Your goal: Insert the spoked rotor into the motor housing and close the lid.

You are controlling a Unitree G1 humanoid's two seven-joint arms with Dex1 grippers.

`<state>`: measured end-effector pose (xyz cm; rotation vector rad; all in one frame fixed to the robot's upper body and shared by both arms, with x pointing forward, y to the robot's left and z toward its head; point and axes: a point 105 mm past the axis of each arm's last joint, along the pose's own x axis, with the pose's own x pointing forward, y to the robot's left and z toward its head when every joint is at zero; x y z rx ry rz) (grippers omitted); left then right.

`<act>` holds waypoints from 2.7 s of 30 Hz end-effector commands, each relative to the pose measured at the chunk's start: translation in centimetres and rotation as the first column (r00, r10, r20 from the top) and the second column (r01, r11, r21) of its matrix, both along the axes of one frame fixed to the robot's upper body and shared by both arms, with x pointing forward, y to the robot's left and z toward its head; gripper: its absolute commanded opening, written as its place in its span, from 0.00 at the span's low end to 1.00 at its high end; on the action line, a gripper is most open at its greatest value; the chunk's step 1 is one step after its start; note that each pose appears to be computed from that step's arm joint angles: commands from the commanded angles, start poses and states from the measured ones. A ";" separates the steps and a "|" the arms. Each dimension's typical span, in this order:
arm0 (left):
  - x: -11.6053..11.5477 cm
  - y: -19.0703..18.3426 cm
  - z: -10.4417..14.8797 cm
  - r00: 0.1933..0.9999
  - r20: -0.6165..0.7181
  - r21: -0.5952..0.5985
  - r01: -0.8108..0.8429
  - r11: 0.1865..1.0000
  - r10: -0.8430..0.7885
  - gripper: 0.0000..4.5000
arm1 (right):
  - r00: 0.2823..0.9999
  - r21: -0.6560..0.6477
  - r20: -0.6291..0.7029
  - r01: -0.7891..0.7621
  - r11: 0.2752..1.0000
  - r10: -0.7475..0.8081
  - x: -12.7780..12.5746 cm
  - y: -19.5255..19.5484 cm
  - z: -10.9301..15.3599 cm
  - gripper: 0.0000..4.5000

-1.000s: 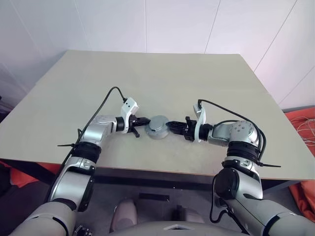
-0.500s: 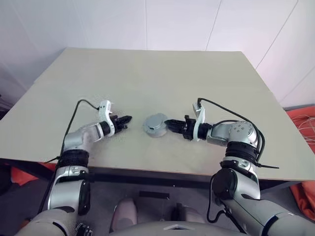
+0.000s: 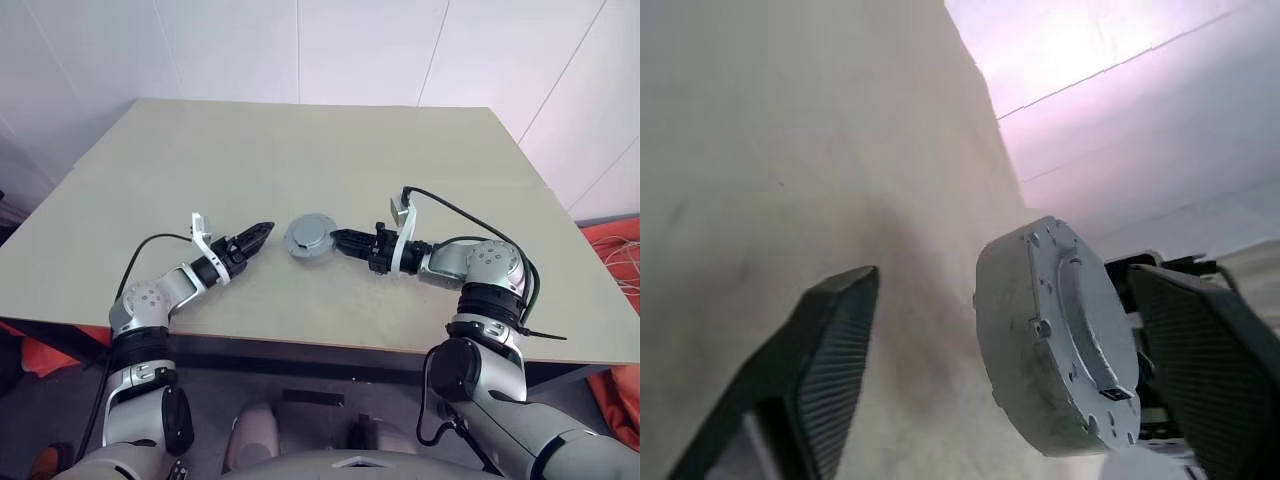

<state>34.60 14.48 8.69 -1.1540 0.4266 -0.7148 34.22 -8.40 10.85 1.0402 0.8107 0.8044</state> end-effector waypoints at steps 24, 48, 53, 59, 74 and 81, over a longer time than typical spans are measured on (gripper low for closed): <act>-1.9 -3.7 4.4 0.979 0.105 -0.235 0.195 0.952 -0.174 0.76 | 0.968 0.085 0.222 -0.141 0.986 0.120 -1.0 2.7 5.6 0.24; -1.9 -3.6 5.3 0.978 0.133 -0.249 0.191 0.950 -0.162 0.48 | 0.967 0.025 0.200 -0.164 0.986 0.156 -1.2 3.1 4.8 0.24; -2.0 -3.7 5.4 0.977 0.138 -0.250 0.192 0.949 -0.161 0.48 | 0.951 0.051 0.230 -0.226 0.973 0.209 -2.1 4.1 5.2 0.24; -2.1 -3.7 5.4 0.976 0.141 -0.248 0.194 0.949 -0.163 0.48 | 0.977 0.103 0.161 -0.159 0.982 0.141 -1.0 3.7 4.8 0.24; -2.2 -3.7 5.5 0.976 0.146 -0.247 0.193 0.950 -0.160 0.48 | 0.973 0.157 0.182 -0.174 0.972 0.145 -1.4 5.0 5.8 0.70; -2.0 -3.2 5.8 0.978 0.157 -0.257 0.176 0.950 -0.139 0.48 | 0.973 0.146 0.179 -0.172 0.974 0.144 -1.4 4.8 5.7 1.00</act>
